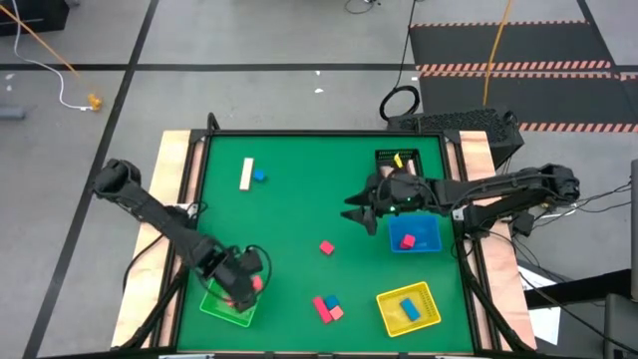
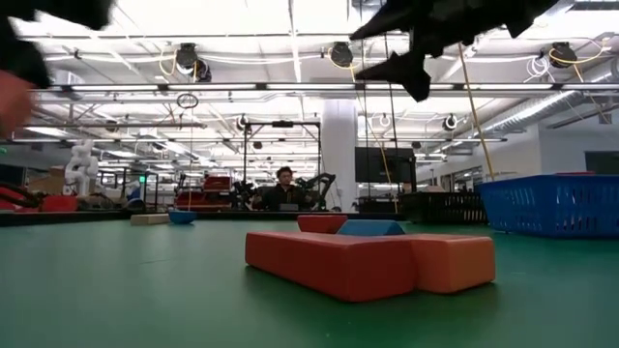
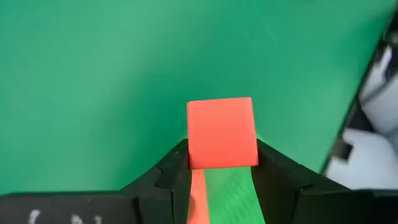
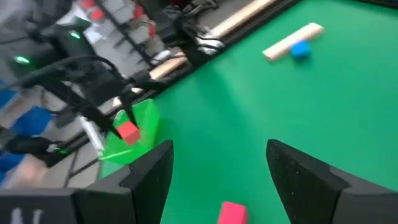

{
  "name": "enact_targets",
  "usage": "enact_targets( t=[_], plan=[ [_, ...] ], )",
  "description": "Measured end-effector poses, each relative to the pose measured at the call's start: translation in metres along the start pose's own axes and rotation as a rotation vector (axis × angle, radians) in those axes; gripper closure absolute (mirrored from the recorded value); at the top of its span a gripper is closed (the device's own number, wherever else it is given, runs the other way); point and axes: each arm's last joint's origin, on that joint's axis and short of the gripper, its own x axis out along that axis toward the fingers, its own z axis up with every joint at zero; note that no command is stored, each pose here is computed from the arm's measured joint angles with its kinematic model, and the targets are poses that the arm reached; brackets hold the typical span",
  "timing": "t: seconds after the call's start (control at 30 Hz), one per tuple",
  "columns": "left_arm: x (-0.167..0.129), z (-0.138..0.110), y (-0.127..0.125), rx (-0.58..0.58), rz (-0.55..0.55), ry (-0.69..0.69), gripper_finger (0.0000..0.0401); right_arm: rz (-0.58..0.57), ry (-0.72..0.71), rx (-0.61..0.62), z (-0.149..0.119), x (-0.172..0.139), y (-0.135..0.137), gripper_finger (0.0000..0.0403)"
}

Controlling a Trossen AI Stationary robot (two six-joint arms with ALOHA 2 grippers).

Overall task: Sort & place blocks by color
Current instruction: Put the orange block into the green bin, then put the red block into the blue bin

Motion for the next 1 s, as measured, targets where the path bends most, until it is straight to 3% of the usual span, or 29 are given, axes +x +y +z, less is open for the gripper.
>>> enact_targets(
  t=[0.1,0.23,0.37,0.47,0.73,1.0],
  plan=[
    [-0.001,-0.021,-0.006,0.0,0.001,0.06,0.0266,0.011,-0.016,-0.012,-0.005,0.005,0.008,0.0156],
    [-0.002,-0.041,-0.007,-0.097,0.061,0.104,0.0243,-0.062,-0.018,0.01,-0.016,0.013,0.009,0.0156],
    [-0.004,-0.051,-0.005,-0.166,0.108,0.099,0.0218,-0.094,0.002,0.082,-0.024,0.021,0.006,0.0156],
    [-0.004,-0.053,-0.006,-0.178,0.103,0.097,0.0225,-0.07,0.028,0.095,-0.026,0.024,0.006,0.0156],
    [-0.004,-0.053,-0.01,-0.119,0.071,0.073,0.0274,-0.062,0.048,0.069,-0.029,0.026,0.006,0.0156],
    [-0.002,-0.032,-0.017,0.02,-0.035,-0.032,0.0278,-0.14,0.085,0.074,-0.051,0.05,-0.003,0.0156]
  ],
)
